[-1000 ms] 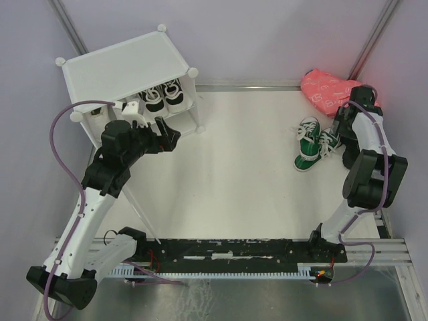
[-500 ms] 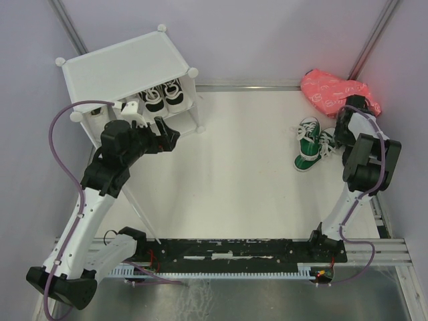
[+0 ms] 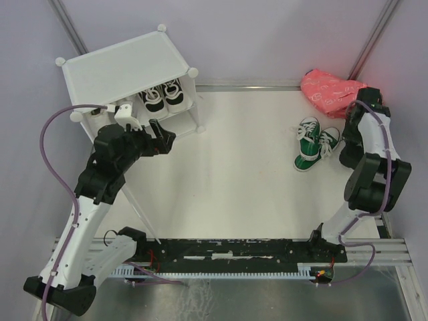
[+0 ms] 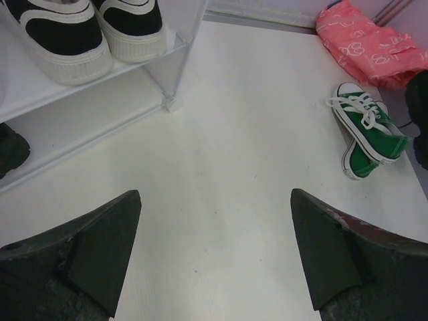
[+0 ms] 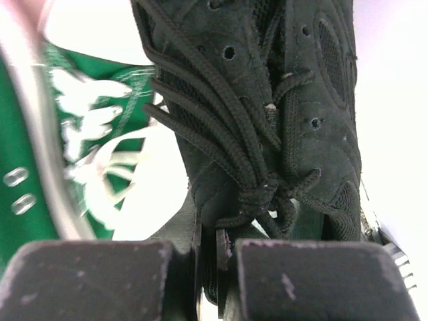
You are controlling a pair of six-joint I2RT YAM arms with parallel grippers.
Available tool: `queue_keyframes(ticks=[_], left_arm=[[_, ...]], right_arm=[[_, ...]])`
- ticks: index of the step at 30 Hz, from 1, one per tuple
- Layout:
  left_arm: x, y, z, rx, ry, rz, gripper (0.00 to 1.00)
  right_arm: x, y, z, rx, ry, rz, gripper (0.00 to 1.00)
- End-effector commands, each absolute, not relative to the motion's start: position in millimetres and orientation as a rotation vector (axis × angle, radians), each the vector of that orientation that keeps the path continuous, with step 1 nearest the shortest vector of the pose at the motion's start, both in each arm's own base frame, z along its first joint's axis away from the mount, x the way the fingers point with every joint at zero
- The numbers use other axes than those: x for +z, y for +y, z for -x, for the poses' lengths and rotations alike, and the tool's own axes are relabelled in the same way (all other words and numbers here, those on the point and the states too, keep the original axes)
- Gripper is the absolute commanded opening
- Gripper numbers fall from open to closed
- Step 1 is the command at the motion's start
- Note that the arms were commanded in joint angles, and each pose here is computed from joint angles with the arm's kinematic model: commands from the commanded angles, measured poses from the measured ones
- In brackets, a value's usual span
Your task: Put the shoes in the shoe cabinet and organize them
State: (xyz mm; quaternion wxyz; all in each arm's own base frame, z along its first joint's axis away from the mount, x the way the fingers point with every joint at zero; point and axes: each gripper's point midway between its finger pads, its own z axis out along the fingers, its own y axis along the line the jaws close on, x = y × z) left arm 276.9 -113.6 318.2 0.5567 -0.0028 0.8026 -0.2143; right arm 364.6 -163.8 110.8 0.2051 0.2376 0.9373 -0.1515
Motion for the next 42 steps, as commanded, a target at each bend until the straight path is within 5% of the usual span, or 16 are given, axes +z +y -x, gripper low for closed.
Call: queue_keyframes(ticks=[1, 9, 22, 42], left_arm=[[357, -108, -268, -0.504, 1.786, 0.005, 0.98], [378, -101, -257, -0.500, 1.728, 0.015, 0.98], [385, -86, -245, -0.448, 1.719, 0.050, 0.98], [388, -84, -241, -0.445, 1.724, 0.059, 0.98]], right_arm=[[253, -138, -383, -0.269, 2.270, -0.567, 0.02], [303, 52, -393, 0.042, 2.215, -0.060, 0.02], [200, 366, -354, 0.387, 2.303, 0.568, 0.02], [141, 532, -386, 0.624, 2.167, 0.653, 0.02]])
